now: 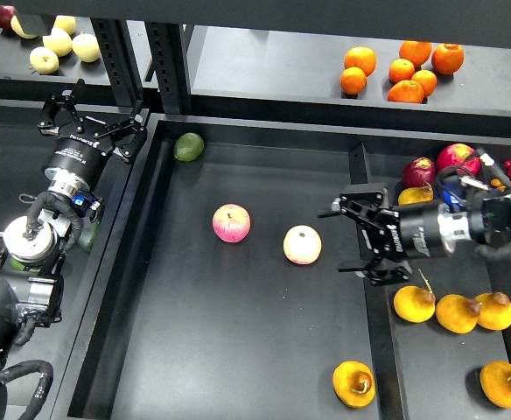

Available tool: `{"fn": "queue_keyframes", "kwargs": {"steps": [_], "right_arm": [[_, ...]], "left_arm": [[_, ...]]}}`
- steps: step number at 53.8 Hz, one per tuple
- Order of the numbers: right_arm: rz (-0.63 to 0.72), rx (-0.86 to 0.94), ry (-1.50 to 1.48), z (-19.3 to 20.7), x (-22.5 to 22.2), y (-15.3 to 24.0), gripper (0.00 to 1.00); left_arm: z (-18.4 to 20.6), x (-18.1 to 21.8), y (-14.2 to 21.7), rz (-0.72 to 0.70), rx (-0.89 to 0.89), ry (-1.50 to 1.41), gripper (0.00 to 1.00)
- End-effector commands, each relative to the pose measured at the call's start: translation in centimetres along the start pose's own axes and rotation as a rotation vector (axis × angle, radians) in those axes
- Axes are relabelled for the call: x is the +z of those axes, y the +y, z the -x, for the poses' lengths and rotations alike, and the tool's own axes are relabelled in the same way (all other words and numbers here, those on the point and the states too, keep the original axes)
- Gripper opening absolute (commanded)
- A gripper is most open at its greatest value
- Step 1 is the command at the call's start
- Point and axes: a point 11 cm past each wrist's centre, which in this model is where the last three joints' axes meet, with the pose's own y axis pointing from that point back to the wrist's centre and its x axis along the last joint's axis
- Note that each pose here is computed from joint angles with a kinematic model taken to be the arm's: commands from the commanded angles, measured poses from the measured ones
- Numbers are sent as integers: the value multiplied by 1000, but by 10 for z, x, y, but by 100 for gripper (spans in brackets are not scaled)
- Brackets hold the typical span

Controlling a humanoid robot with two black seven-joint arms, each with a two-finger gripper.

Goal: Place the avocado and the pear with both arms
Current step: 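Move the right gripper into the bin of yellow pears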

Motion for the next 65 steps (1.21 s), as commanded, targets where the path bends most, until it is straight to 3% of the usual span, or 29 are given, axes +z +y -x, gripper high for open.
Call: {"fn": "queue_keyframes", "kwargs": {"steps": [1, 41, 65], "right_arm": [[58, 18, -16, -5, 20, 4, 100], [321, 67, -42, -15, 113, 12, 100], [381, 53, -60, -11, 146, -3, 100]], "left_arm": [[0, 0, 0, 0, 1, 0, 100], [0, 2, 0, 6, 1, 2, 100], [0, 2, 0, 6, -1, 2, 100]]}}
